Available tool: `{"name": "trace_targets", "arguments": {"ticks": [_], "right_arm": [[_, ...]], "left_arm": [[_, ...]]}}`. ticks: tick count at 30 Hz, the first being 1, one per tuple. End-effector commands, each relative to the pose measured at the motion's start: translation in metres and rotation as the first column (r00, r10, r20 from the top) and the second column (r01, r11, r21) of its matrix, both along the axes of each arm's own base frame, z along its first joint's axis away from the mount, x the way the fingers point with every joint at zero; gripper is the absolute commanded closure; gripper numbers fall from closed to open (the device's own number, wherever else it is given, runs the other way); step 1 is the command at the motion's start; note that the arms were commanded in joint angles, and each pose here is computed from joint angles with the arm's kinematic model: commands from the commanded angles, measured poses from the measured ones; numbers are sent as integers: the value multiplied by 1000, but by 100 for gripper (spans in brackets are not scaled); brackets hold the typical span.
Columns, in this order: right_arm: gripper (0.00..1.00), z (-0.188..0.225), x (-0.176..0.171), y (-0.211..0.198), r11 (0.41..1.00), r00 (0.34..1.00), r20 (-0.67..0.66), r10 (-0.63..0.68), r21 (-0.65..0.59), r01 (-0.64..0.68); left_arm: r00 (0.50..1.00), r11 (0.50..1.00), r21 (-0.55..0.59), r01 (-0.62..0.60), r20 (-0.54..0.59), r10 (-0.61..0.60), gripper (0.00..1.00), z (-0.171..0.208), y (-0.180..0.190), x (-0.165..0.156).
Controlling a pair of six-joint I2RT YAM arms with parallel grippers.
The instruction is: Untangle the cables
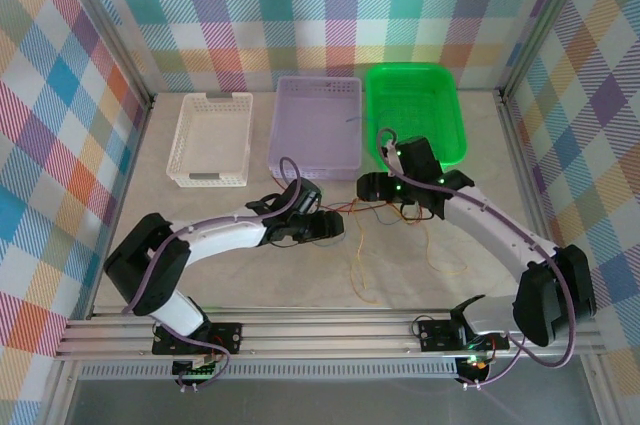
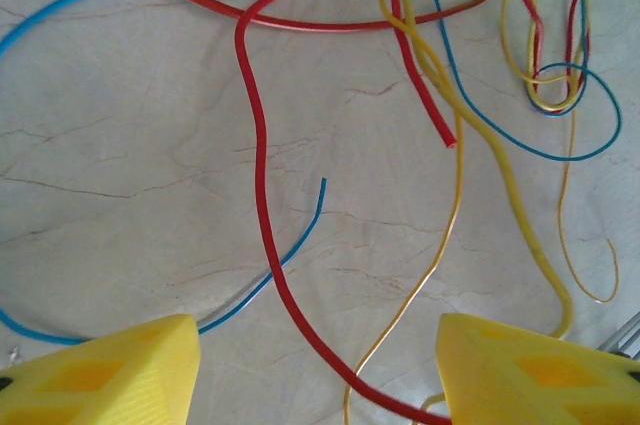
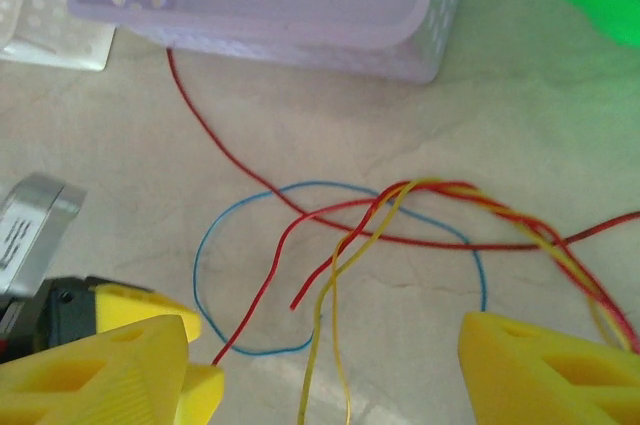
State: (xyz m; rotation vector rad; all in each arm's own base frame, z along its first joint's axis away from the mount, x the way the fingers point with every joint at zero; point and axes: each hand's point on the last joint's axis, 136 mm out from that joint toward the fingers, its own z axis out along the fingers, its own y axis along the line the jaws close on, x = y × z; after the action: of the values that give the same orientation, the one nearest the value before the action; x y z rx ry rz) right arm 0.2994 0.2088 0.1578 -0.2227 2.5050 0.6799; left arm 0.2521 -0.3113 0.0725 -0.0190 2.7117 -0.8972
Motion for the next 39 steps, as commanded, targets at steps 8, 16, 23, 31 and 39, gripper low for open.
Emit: {"name": "trace_targets", "arguments": {"ticks": [8, 16, 23, 31, 39], "right_arm": [[28, -28, -40, 34, 991, 994, -54, 90, 104, -84], [30, -52, -51, 34, 993, 992, -96, 79, 92, -71], [36, -66, -54, 37, 994, 989, -125, 82, 84, -72], [38, -74, -57, 37, 995, 987, -139, 78, 70, -69], [38, -73, -58, 33, 996, 990, -126, 68, 60, -60]], "left_arm": [[999, 998, -45, 39, 11, -39, 66, 11, -26, 4], [999, 999, -37, 39, -3, -39, 81, 4, -25, 1], [999, 999, -33, 43, -10, -44, 92, 1, -25, -1], [998, 998, -20, 56, -9, -57, 68, 2, -17, -8], [997, 997, 14, 73, -17, -73, 29, 6, -9, -15]]}}
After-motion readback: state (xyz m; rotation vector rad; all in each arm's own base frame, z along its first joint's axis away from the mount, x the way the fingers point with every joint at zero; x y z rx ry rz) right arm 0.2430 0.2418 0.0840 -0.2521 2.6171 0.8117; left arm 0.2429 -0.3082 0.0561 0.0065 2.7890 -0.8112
